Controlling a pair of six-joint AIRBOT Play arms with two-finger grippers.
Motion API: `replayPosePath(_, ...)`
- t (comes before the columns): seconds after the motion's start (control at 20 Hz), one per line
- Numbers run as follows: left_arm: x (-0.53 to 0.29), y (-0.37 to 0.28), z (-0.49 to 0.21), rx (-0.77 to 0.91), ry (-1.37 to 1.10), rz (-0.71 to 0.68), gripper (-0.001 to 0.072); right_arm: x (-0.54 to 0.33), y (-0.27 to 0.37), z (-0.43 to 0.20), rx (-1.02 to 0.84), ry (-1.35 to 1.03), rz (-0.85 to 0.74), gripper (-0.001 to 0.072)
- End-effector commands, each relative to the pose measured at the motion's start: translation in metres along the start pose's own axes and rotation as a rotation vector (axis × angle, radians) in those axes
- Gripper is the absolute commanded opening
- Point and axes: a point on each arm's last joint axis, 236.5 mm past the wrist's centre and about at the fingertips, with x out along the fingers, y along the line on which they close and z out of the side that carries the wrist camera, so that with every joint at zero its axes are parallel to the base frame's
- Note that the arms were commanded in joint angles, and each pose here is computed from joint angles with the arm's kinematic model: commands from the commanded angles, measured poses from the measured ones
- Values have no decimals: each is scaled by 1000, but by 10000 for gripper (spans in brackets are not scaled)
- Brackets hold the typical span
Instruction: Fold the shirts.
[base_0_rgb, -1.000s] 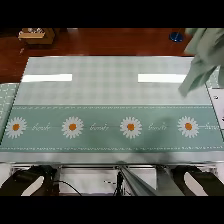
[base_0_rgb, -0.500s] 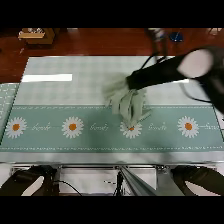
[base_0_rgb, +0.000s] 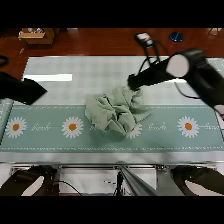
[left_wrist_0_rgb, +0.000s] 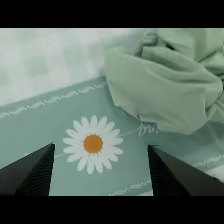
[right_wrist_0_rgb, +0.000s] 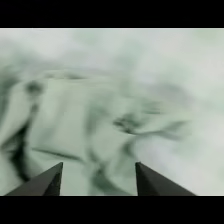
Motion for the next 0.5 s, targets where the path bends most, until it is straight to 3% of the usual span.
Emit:
replayPosePath(0.0,66,-22,-37,-33,89,-143,712,-55,-103,-14,42,14,-228,530)
replayPosePath(0.25,140,-36,-115,-153,267,-256,712,-66,-181,-75,316,115,-189,530)
replayPosePath(0.45,166,-39,-107,-324,188,-390,712,-47,-188,-106,473,117,-59,530)
